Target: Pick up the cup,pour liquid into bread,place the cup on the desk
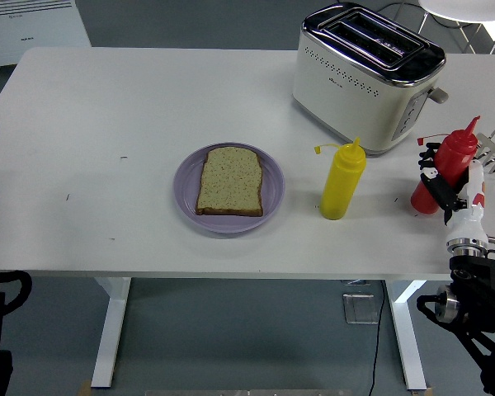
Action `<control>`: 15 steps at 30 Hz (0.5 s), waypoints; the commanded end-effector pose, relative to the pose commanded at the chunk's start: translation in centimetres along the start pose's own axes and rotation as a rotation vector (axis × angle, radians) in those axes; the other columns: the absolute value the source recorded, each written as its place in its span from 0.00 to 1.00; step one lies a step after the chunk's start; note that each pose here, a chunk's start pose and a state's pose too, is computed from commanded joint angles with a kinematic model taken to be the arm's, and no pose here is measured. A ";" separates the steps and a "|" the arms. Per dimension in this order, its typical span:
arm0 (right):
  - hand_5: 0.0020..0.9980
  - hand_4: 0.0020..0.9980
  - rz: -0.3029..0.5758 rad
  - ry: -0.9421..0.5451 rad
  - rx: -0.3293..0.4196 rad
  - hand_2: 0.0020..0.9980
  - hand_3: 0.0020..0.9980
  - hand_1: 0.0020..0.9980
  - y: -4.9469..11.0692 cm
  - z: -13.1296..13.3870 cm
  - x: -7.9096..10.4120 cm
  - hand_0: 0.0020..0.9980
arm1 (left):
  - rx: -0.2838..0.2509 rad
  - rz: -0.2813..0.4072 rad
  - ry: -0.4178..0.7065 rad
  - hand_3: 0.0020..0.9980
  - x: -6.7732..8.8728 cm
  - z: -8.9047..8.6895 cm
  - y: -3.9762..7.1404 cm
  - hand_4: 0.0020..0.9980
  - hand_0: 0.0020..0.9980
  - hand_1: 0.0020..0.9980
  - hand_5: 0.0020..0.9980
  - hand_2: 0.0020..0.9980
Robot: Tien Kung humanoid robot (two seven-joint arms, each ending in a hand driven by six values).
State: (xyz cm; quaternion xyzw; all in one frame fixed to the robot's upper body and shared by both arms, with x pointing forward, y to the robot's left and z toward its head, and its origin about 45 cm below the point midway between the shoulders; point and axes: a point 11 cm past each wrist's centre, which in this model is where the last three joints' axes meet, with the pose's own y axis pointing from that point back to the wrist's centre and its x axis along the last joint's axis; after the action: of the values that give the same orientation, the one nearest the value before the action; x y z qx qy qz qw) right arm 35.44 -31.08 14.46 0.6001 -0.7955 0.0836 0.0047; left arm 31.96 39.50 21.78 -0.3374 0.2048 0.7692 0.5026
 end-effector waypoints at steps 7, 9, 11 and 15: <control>0.15 0.56 0.015 0.027 -0.008 0.54 0.58 0.56 0.5 0.5 0.6 0.69 | -0.003 0.000 0.000 0.73 0.0 0.1 0.0 0.45 0.80 0.75 1.00 0.74; 0.15 0.56 0.021 0.030 -0.008 0.54 0.58 0.56 0.6 0.5 0.8 0.69 | -0.003 -0.001 0.001 0.73 -0.1 0.1 -0.1 0.45 0.80 0.75 1.00 0.74; 0.16 0.60 0.033 0.031 -0.011 0.57 0.65 0.60 0.7 0.6 1.0 0.74 | -0.004 -0.002 0.001 0.73 -0.1 0.1 -0.1 0.45 0.80 0.75 1.00 0.74; 0.17 0.64 0.047 0.038 -0.016 0.64 0.73 0.63 1.0 0.8 1.4 0.79 | -0.006 -0.001 0.001 0.73 -0.1 0.2 -0.1 0.45 0.80 0.75 1.00 0.74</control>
State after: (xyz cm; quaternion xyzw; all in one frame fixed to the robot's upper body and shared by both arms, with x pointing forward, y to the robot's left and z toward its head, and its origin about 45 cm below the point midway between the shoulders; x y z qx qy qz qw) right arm 34.12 -32.28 13.73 0.5794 -0.8099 0.0889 0.0225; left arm 31.99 39.62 21.95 -0.3394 0.2027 0.7693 0.5020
